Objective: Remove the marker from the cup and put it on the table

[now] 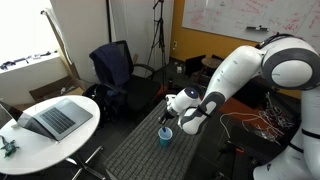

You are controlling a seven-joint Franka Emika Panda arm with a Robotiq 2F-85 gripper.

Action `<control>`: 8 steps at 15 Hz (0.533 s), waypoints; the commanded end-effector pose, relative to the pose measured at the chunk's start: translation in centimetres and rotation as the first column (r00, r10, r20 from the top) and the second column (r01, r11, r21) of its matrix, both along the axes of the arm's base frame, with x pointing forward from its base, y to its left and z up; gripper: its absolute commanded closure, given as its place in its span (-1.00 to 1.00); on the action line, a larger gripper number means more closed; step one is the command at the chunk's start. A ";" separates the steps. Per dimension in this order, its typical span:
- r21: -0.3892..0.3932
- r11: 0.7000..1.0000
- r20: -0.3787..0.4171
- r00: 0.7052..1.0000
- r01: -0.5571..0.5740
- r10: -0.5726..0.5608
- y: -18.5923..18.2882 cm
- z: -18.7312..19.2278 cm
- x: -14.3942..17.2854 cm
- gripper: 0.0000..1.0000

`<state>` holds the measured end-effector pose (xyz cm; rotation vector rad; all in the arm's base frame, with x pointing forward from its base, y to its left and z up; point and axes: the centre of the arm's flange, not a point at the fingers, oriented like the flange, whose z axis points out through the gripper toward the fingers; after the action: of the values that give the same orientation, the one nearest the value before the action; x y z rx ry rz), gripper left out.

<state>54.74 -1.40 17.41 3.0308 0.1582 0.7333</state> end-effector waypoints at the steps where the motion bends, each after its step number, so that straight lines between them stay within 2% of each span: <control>1: -0.024 0.999 0.049 0.999 -0.020 0.022 0.5 2.3 -0.7 0.89; 8: -0.020 0.997 0.066 0.995 -0.075 0.076 2.1 3.8 0.8 0.89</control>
<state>55.48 0.11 20.02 3.0070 0.2104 0.8083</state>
